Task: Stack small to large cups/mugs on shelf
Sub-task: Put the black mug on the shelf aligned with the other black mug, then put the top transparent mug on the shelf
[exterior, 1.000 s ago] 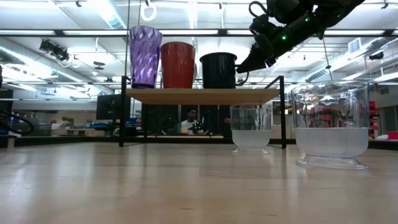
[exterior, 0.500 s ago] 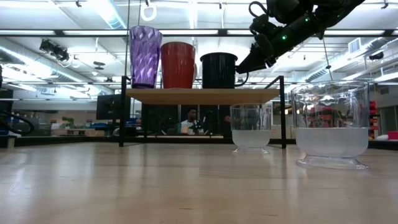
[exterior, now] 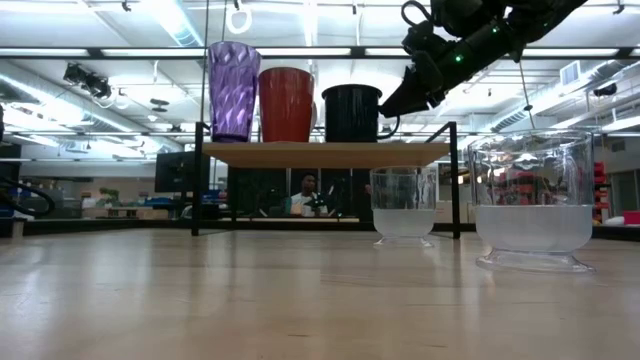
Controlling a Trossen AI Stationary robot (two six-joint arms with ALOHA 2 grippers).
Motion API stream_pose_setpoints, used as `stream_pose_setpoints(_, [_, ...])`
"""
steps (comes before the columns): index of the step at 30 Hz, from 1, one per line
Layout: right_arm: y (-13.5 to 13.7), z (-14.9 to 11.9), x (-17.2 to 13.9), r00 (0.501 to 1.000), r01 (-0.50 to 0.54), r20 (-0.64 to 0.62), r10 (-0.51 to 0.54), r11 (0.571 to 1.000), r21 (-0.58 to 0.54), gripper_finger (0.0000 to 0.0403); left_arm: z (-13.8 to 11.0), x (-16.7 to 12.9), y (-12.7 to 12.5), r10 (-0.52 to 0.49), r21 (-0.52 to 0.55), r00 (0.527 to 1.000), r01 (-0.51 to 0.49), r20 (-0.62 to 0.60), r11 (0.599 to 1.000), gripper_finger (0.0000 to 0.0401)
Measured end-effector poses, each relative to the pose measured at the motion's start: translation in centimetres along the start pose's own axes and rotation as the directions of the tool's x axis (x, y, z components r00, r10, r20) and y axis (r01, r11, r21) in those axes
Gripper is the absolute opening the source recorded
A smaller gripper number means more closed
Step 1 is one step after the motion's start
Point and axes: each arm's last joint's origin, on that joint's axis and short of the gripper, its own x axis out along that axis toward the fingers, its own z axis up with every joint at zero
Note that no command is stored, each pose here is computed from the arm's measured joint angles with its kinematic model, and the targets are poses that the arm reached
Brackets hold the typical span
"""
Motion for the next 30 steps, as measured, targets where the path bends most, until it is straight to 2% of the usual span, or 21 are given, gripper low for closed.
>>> stream_pose_setpoints(8, [-0.1, 0.6, -1.1, 0.999, 0.007, 0.038, -0.007, 1.000, -0.010, 0.0281, 0.0, 0.0, 0.0, 0.000, 0.000, 1.000, 0.000, -0.001, 1.000, 0.0113])
stream_pose_setpoints(16, [0.4, 1.0, -4.2, 0.999, -0.020, 0.045, 0.020, 1.000, 0.001, 0.0293, 0.0, 0.0, 0.0, 0.000, 0.000, 1.000, 0.000, -0.001, 1.000, 0.0113])
stream_pose_setpoints(21, [3.0, 1.2, -5.5, 0.986, -0.157, 0.052, 0.156, 0.988, 0.002, 0.0283, 0.0, 0.0, 0.0, 0.000, 0.000, 1.000, 0.000, -0.001, 1.000, 0.0110])
stream_pose_setpoints(30, [9.1, -0.2, -4.1, 0.926, -0.364, -0.107, 0.363, 0.931, 0.006, 0.0257, 0.0, 0.0, 0.0, 0.000, -0.019, 1.000, 0.000, -0.001, 1.000, 0.0114])
